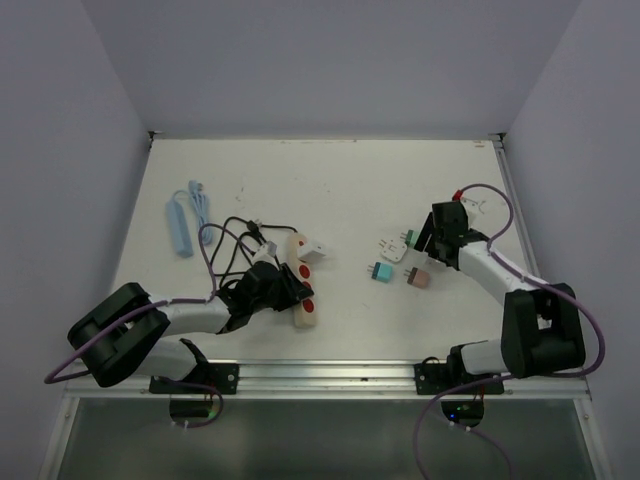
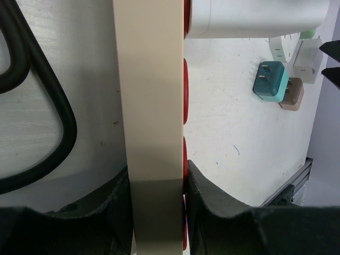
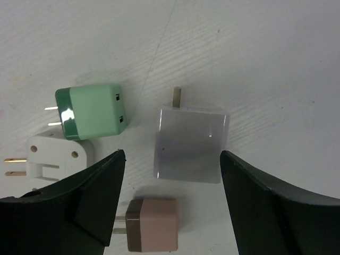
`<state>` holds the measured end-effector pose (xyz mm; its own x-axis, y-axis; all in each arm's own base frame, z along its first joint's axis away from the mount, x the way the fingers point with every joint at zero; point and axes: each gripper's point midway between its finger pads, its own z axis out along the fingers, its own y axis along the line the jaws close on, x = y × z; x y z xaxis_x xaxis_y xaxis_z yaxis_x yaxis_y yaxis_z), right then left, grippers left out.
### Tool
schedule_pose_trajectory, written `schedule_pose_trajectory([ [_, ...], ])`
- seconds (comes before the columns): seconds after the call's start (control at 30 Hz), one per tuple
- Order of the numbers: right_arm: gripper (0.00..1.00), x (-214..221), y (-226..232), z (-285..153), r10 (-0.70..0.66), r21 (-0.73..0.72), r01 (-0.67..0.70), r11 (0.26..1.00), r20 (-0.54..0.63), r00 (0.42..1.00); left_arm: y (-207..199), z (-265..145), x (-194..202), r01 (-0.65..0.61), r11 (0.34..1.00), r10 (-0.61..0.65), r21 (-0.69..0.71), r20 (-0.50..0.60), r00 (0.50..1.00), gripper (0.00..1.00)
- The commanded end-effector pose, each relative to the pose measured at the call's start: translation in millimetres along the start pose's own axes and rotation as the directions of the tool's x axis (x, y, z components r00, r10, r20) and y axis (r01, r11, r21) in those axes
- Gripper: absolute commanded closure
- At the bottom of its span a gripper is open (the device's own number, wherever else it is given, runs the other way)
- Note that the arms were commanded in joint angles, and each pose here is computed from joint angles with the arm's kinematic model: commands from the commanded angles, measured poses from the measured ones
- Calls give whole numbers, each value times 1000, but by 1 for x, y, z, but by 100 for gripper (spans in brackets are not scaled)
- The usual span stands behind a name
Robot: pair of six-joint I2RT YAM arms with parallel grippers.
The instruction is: Pull the plug off the socket
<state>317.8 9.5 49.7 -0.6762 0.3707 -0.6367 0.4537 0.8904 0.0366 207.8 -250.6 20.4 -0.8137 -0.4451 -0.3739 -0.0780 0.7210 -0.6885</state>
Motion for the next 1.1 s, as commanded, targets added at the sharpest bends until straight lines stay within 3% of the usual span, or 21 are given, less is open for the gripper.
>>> schedule_pose_trajectory([
  [0.0,24,-5,19,-19,41,-121,-42,992,-12,999,66,-9,28,-87,976,69,-199,-99,993,100],
  [0.17,24,-10,66,-52,67,-394,-81,915,-47,997,63,-8,30,-95,979,75,-180,-111,991,100],
  [0.2,23,-6,82,-64,64,-481,-97,871,-84,994,63,-7,30,-98,979,78,-181,-114,990,100],
  [0.43,8,4,158,-116,-10,-730,-85,679,-124,992,57,-6,31,-108,982,90,-154,-123,988,100],
  [0.63,1,21,213,-142,-58,-826,-122,550,-184,981,52,-5,34,-117,985,99,-125,-142,985,100],
  [0.83,1,48,249,-153,-136,-861,-113,496,-205,969,50,-4,37,-121,986,103,-112,-160,982,100],
  [1.07,1,69,265,-144,-181,-853,-89,513,-209,961,48,-3,38,-127,987,110,-99,-168,980,100],
])
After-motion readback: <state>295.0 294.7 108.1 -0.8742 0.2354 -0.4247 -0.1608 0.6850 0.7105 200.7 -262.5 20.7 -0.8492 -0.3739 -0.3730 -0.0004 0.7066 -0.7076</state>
